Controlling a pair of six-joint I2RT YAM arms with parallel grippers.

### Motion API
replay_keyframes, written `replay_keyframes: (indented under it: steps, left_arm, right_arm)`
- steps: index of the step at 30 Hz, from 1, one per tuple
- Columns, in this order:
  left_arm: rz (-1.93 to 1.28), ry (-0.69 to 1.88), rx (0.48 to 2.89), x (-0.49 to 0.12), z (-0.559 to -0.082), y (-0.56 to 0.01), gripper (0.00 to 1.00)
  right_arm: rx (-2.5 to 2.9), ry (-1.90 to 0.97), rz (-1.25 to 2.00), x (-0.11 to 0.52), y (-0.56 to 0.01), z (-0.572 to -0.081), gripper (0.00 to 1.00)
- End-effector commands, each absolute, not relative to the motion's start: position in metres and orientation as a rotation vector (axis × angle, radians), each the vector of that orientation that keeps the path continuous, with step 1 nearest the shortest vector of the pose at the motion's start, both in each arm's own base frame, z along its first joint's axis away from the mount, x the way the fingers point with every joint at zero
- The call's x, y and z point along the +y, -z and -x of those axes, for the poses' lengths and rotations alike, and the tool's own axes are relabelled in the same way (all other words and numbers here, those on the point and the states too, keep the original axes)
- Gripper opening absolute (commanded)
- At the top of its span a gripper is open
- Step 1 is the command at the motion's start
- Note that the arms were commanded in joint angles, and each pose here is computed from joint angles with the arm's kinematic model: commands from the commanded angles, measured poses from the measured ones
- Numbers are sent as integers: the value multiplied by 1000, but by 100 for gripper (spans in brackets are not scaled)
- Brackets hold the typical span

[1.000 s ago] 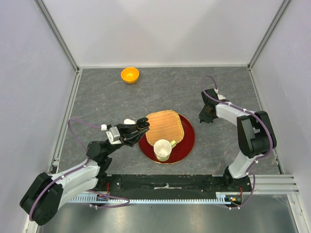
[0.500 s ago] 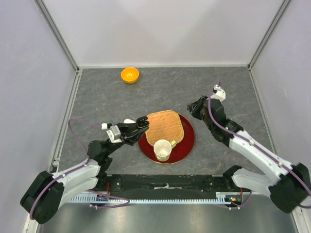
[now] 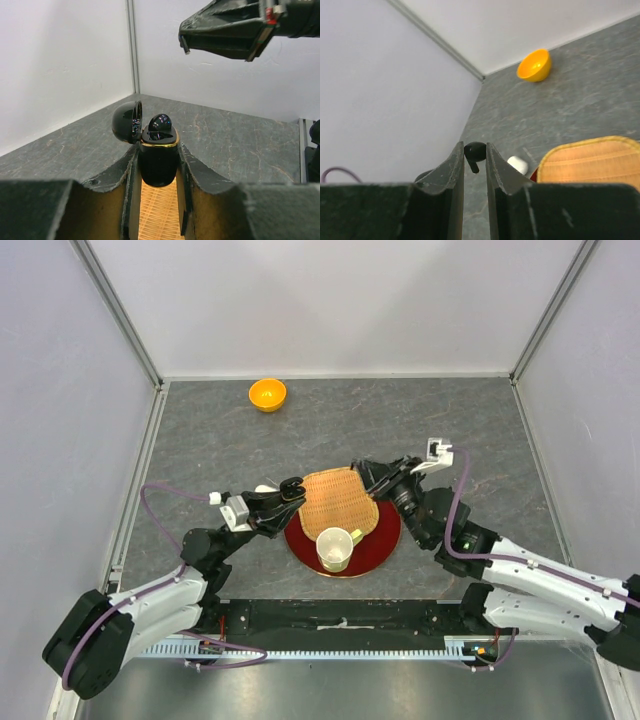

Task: Insert the wireless bluetooth earbuds into the charging case
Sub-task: Pick up the earbud from the center of the board, then place the earbud in the charging case.

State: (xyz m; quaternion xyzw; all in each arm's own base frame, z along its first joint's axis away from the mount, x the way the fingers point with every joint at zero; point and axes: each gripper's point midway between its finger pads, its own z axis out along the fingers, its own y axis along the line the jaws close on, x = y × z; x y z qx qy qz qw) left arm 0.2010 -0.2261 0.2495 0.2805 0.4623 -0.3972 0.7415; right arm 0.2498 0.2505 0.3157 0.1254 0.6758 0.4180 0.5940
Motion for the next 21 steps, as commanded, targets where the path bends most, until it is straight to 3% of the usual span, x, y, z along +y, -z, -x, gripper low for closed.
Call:
replay_keyframes:
  steps: [1,7,21]
  left_arm:
    - [-566,804,732,-210,-185,-310,2]
    - [-578,822,723,-213,-183,-310,2]
    - [-597,856,706,-217,-178,-311,2]
  right_arm:
    - [1442,-999,-293,269,-348,-235,0]
    - [1416,-979,-207,311,-351,-204,0]
    - [1427,-1000,-152,356,-353,-202,0]
